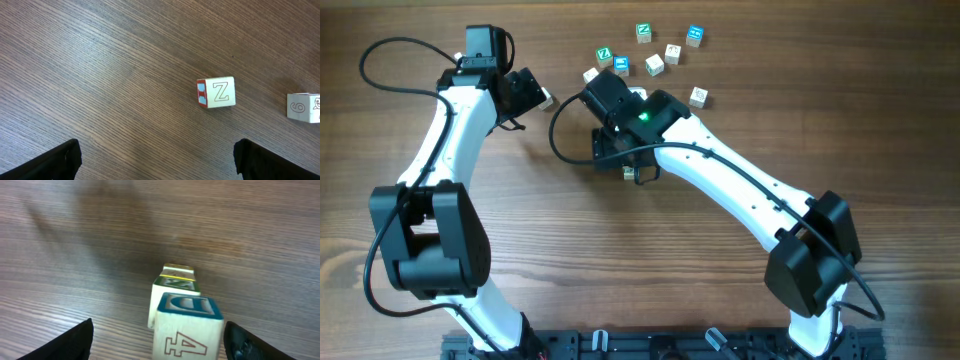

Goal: Form a tower
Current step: 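Lower the D block onto the Z block and open the right gripper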

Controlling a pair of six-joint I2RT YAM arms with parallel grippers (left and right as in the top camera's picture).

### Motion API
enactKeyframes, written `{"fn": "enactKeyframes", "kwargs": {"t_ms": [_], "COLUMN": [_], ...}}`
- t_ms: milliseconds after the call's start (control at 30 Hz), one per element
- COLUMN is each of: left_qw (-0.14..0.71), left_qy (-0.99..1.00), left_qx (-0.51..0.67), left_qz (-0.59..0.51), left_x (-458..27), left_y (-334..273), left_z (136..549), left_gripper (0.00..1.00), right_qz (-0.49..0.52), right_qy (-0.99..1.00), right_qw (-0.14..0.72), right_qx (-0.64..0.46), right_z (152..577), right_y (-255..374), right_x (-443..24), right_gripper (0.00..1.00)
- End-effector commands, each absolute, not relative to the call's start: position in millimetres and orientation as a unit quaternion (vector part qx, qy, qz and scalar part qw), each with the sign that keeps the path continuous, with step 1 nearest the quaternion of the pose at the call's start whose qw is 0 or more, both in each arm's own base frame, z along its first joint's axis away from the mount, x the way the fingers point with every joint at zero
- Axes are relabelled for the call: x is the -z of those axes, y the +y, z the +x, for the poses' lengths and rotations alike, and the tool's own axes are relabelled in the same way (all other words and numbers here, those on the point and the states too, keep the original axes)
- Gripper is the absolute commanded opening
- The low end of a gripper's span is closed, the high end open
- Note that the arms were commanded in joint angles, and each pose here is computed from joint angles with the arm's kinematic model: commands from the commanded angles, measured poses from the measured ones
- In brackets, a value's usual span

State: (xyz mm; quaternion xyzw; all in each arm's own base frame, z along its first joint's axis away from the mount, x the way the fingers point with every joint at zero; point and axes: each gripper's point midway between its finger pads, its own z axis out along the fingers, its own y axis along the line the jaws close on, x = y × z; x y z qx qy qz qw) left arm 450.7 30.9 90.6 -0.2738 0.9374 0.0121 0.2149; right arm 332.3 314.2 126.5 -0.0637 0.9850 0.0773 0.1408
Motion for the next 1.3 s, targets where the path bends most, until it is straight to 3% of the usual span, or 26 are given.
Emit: {"fn": "enactKeyframes", "kwargs": {"t_ms": [0, 800, 1067, 1267], "left_qw": [0.207, 0.207, 0.207, 0.207], "left_qy": [0.940, 0.940, 0.940, 0.940], "left_qx": [-0.018, -0.018, -0.018, -0.018], "left_qz": [-0.272, -0.272, -0.272, -0.272], "left_x": [-83, -83, -83, -83], "left_y": [32, 32, 32, 32], "left_z": [449, 448, 449, 448], "left_gripper": [1.00, 1.00, 1.00, 1.00], "right_qz": [-0.059, -0.033, -0.030, -0.049], "right_qy": [0.986, 0.986, 0.987, 0.983], "right_qw": [0.128, 0.145, 0.154, 0.175], "right_qx": [-0.087, -0.078, -0.043, -0.035], "right_z": [328, 336, 338, 346], "right_y": [319, 316, 302, 301], "right_x": [-120, -122, -120, -132], "right_gripper": [0.84, 0.82, 0.59, 0.56]}}
